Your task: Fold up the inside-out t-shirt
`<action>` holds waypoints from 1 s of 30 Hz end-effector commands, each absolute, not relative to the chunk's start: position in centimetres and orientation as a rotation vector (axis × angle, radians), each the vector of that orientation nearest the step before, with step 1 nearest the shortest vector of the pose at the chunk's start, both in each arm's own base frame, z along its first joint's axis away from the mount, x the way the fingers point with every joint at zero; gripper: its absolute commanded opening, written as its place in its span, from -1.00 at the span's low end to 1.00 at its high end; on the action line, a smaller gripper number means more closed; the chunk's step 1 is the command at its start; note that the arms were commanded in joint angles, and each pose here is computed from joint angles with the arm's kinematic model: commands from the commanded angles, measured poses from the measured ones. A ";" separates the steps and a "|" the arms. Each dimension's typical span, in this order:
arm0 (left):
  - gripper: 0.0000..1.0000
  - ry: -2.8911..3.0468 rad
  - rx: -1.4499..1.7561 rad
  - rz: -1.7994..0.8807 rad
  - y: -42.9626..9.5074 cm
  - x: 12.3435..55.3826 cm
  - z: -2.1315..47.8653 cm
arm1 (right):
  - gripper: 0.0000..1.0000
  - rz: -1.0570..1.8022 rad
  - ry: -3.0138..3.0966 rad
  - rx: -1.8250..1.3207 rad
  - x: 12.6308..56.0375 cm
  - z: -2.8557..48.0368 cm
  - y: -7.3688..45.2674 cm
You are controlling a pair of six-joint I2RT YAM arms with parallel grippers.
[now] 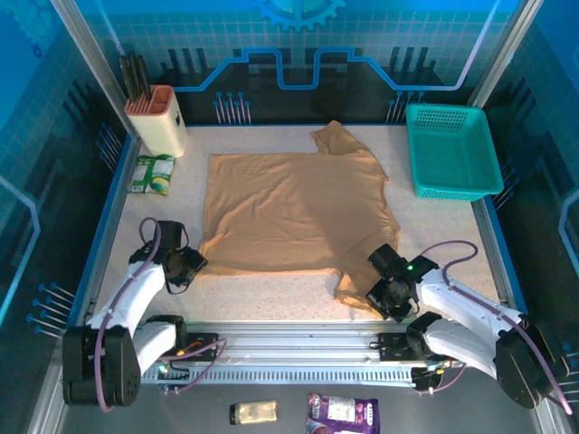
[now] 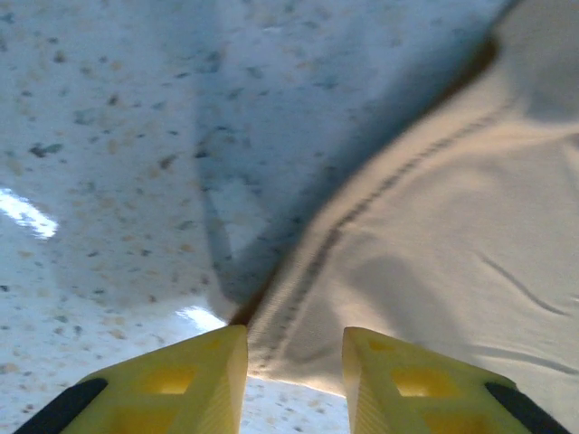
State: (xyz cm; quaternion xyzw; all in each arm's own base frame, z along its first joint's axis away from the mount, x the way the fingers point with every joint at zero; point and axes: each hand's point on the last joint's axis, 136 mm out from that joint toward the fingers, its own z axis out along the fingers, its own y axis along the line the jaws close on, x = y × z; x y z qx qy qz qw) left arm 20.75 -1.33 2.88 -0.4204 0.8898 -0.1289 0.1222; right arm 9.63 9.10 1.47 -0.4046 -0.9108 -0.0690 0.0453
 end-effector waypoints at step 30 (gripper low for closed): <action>-0.52 2.744 -1.235 -0.222 -1.4 19.2 0.7 | -1.00 -0.154 -2.821 -1.300 9.6 2.1 7.8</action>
